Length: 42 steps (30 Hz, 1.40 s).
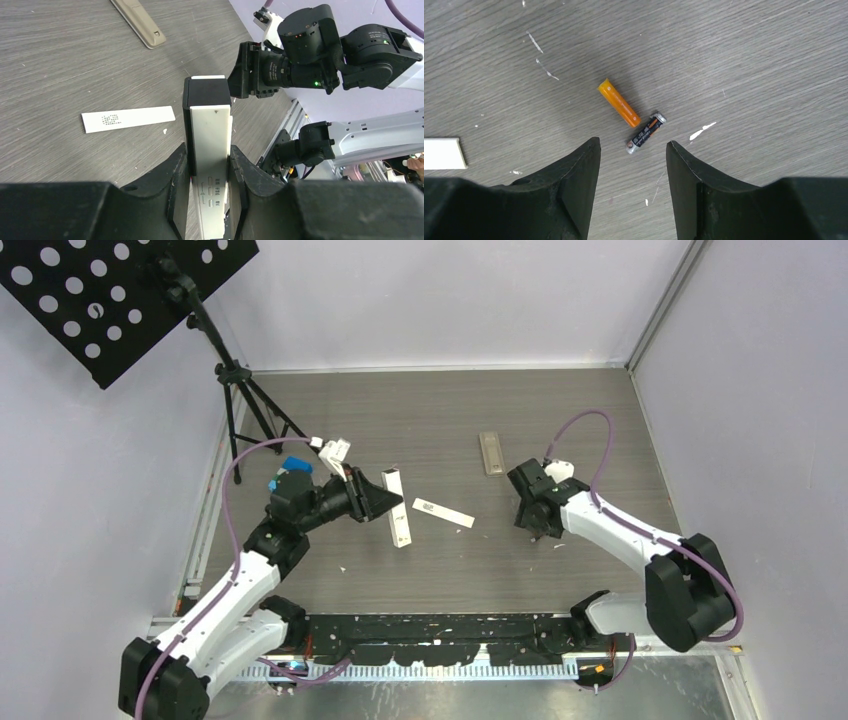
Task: Load the batteries into the remote control
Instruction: Adjust the battery at the center of the board.
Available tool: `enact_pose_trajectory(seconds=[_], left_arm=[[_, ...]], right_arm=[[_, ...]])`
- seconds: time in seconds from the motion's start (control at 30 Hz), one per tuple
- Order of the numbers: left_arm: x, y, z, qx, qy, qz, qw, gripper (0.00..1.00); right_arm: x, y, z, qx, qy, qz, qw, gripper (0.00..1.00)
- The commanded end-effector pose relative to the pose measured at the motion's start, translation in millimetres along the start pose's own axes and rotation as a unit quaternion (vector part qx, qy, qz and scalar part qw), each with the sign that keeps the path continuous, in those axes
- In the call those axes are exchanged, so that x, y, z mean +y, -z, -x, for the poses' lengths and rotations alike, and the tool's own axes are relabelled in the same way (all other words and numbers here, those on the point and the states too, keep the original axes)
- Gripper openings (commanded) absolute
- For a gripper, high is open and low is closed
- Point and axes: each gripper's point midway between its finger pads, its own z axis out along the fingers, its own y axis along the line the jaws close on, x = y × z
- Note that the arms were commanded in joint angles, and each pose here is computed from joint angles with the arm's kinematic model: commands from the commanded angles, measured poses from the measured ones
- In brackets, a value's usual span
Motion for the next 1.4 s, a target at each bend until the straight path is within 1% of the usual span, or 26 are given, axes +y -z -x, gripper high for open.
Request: enact_pose_trajectory(seconds=[0.0,0.1,0.23,0.33,0.4,0.57,0.77,0.9,1.1,1.23,1.37], left_arm=[[-12,-2,13,-0.019,-0.027,-0.029,0.999,0.00],[-11,-2,12,-0.017,-0.024,-0.027,0.999,0.00],[-10,-2,11,-0.015,-0.023,-0.026,0.999,0.00],[-11,-1,12,-0.016,-0.026,-0.025,0.999,0.00],[-10,-1,12,-0.017,-0.026,-0.022,0.999,0.00],[-10,-2,16,-0.020,-0.024,-0.020,0.999,0.00],[-17,-6,21,-0.017,-0.034,-0.036,0.999,0.00],[-21,-6,21,-0.010,-0.038,-0.047,0.998,0.00],[-25,-4,24,-0.016,-0.046,-0.050,0.998,0.00],[-23,-5,23,-0.013,-0.043,-0.048,0.998,0.00],[-20,-6,20,-0.010,-0.038,-0.046,0.998,0.00]], right_arm=[[9,-8,14,-0.015,-0.010,0.008,1.000,0.55],[10,-16,15,-0.010,-0.007,0.011,1.000,0.54],[10,-22,13,0.006,-0.009,0.016,1.000,0.47],[3,-21,11,0.007,-0.020,-0.001,1.000,0.44],[-3,-20,10,0.007,-0.025,-0.013,1.000,0.44],[-4,-22,-2,0.026,-0.030,-0.010,0.999,0.45],[-10,-18,-1,0.015,-0.038,-0.015,0.999,0.49],[-11,-19,-3,0.017,-0.038,-0.019,0.999,0.49],[-17,-19,-7,0.013,-0.049,-0.024,0.998,0.48],[-19,-18,-8,0.011,-0.050,-0.023,0.998,0.42],[-21,-19,-10,0.014,-0.050,-0.027,0.998,0.41]])
